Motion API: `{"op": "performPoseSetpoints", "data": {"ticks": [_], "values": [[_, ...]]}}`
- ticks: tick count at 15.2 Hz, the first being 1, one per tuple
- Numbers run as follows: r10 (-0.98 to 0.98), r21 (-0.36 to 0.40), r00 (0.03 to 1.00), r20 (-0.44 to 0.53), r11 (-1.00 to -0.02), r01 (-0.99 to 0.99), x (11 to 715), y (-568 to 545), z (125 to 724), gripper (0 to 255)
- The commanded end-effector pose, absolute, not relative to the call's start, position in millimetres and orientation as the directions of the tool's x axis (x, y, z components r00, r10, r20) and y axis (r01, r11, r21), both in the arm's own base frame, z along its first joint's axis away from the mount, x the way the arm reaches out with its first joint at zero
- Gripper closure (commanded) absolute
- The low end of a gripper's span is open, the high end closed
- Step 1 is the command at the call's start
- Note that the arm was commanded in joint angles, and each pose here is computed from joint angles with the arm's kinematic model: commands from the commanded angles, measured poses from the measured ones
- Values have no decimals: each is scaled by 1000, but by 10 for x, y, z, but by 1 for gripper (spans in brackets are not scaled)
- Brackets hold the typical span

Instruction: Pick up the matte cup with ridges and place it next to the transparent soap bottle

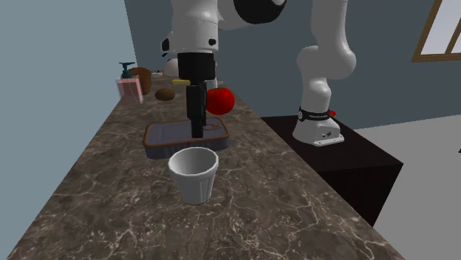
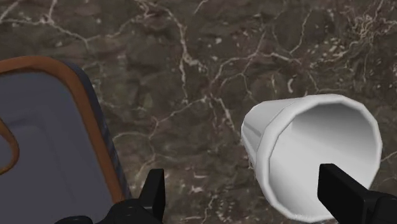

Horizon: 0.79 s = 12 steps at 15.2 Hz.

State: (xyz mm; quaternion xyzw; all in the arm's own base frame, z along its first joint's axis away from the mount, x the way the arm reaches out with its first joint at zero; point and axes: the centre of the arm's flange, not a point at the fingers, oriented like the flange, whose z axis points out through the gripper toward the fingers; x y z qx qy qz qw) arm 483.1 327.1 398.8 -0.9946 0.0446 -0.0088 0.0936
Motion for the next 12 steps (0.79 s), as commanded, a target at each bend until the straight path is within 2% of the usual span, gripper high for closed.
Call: {"op": "performPoseSetpoints", "data": {"ticks": [1, 12], "values": [[-99, -202, 995, 3, -975, -96, 4951, 3487, 3902, 0], [-99, -202, 995, 3, -975, -96, 4960, 3567, 3510, 0]]}}
